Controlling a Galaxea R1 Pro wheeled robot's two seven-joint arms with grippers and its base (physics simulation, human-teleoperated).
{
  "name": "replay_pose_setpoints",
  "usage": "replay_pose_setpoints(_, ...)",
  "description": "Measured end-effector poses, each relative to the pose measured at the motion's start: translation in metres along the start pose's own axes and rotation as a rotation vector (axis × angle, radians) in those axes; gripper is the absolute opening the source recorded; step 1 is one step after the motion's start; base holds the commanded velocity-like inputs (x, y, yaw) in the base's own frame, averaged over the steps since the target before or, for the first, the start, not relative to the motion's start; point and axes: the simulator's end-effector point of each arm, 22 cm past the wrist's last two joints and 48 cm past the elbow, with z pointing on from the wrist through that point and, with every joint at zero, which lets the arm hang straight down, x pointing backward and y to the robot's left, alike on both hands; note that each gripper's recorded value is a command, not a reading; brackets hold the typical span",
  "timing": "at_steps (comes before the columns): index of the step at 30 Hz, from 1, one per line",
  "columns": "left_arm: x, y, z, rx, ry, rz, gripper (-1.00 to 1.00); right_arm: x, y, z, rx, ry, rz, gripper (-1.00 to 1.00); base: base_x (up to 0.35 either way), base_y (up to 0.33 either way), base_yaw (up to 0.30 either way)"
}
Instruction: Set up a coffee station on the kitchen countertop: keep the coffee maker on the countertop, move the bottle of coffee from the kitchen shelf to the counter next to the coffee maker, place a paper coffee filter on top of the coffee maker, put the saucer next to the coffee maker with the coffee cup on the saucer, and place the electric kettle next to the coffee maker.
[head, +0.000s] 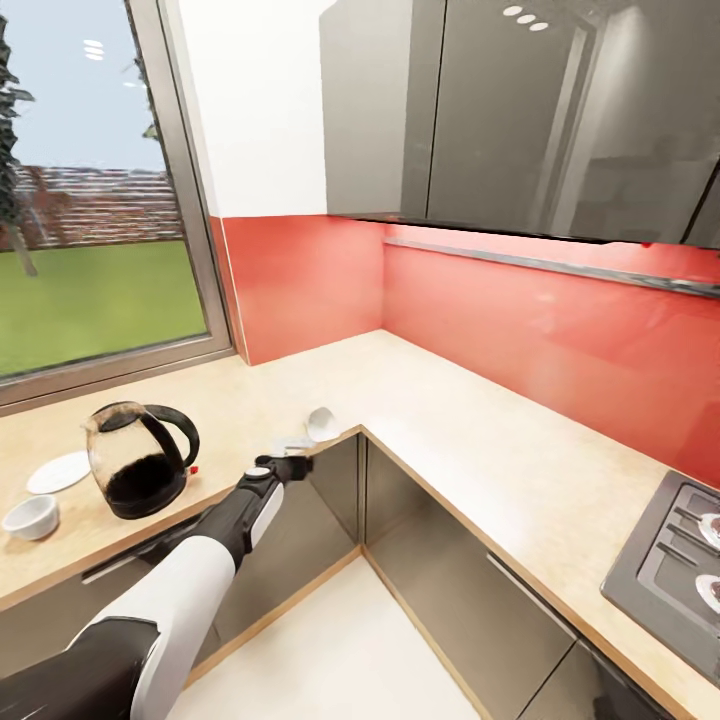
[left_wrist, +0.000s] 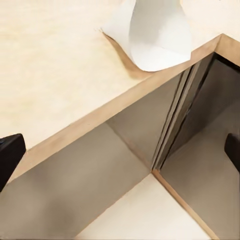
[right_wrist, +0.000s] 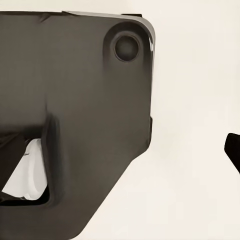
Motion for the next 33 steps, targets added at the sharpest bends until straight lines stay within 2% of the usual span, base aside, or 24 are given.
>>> replay_pose_setpoints(3, -0.004, 0.007, 0.000, -0.031, -0.016, -0.002, 1.00, 0.000, 0.000, 0.000, 0.000, -0.001, -0.002, 1.00, 0.000, 0.000, -0.007)
replay_pose_setpoints(7, 0.005, 0.025, 0.000, -0.060, -0.024, -0.001, 1.00, 0.001, 0.011, 0.000, -0.014, 0.004, 0.003, 1.00, 0.000, 0.000, 0.000)
replay_pose_setpoints(13, 0.008, 0.018, -0.001, -0.044, -0.010, -0.001, 1.00, -0.003, 0.025, 0.000, -0.032, -0.004, 0.010, 1.00, 0.000, 0.000, 0.000)
replay_pose_setpoints(17, 0.011, 0.017, -0.001, -0.043, -0.022, 0.002, 1.00, -0.004, 0.030, 0.000, -0.038, -0.006, 0.012, 1.00, 0.044, 0.000, 0.000)
replay_pose_setpoints(33, 0.009, 0.016, -0.002, -0.042, -0.041, 0.009, 1.00, -0.005, 0.029, 0.000, -0.036, -0.008, 0.013, 1.00, 0.308, 0.000, 0.000)
